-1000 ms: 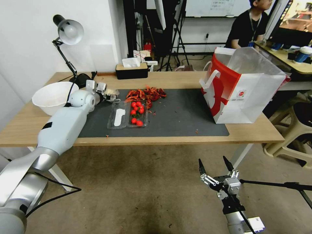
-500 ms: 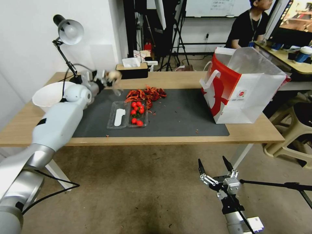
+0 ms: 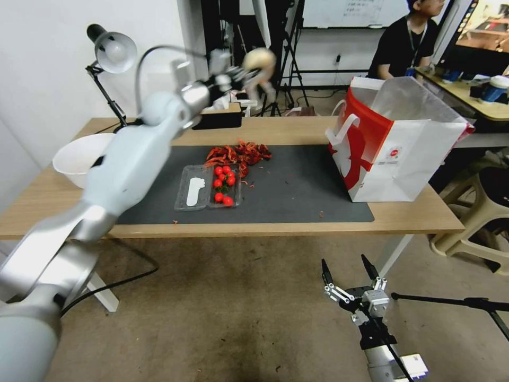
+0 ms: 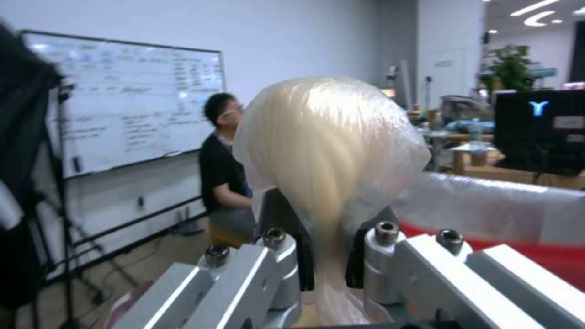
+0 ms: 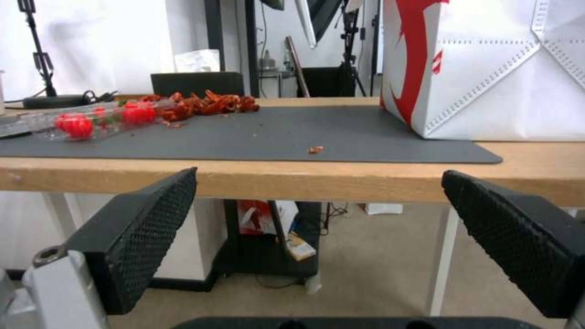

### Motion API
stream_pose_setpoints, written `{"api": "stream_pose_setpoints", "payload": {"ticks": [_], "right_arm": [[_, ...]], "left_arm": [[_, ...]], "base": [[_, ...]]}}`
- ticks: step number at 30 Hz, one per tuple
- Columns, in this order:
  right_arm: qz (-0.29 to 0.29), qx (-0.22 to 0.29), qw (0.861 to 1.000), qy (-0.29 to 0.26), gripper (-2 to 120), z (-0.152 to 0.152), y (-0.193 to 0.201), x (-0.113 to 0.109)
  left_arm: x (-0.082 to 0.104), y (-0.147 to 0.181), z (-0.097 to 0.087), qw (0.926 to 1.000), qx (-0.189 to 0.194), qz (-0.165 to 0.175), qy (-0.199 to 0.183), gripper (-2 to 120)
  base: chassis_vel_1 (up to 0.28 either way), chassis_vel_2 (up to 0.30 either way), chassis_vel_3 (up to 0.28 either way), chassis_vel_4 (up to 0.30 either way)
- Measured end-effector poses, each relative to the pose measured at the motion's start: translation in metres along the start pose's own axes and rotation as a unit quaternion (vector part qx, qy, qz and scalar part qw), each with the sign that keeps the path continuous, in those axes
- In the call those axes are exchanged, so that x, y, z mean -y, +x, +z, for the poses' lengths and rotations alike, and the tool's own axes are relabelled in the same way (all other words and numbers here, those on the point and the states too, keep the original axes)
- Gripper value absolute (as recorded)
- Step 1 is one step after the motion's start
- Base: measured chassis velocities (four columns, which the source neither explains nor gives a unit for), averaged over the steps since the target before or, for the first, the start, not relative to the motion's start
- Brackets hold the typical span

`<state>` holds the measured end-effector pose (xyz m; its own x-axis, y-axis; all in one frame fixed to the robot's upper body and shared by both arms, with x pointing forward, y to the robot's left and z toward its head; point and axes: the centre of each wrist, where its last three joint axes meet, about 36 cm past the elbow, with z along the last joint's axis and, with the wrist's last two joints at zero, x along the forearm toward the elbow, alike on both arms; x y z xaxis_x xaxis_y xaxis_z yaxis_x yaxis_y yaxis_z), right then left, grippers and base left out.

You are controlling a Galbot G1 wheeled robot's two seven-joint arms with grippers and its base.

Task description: Pick up the trash from the table and place it into the takeout bag.

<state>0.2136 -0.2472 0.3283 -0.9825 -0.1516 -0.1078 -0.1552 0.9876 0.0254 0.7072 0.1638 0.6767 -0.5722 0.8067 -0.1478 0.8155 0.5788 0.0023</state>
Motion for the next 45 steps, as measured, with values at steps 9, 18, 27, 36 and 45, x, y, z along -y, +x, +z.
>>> {"api": "stream_pose_setpoints", "payload": {"ticks": [9, 18, 27, 36, 45], "right_arm": [[0.005, 0.003, 1.000, 0.000, 100, 0.001, 0.002, 0.002], [0.007, 0.003, 1.000, -0.002, 100, 0.002, 0.003, 0.003], [0.008, 0.001, 1.000, -0.004, 100, 0.004, 0.006, 0.003], [0.006, -0.001, 1.000, -0.005, 100, 0.007, 0.008, 0.004], [0.014, 0.002, 1.000, -0.008, 100, 0.011, 0.017, 0.009]], "left_arm": [[0.032, -0.058, -0.010, 0.9986, -0.017, 0.044, -0.023, 7], [0.047, -0.075, -0.012, 0.9975, -0.017, 0.064, -0.026, 7], [0.084, -0.107, 0.001, 0.9937, -0.038, 0.098, -0.039, 7], [0.140, -0.167, -0.003, 0.9901, -0.038, 0.128, -0.043, 7], [0.106, -0.164, 0.023, 0.9917, -0.073, 0.081, -0.068, 7]], "base": [[0.000, 0.000, 0.000, 0.000], [0.000, 0.000, 0.000, 0.000], [0.000, 0.000, 0.000, 0.000], [0.000, 0.000, 0.000, 0.000], [0.000, 0.000, 0.000, 0.000]]}}
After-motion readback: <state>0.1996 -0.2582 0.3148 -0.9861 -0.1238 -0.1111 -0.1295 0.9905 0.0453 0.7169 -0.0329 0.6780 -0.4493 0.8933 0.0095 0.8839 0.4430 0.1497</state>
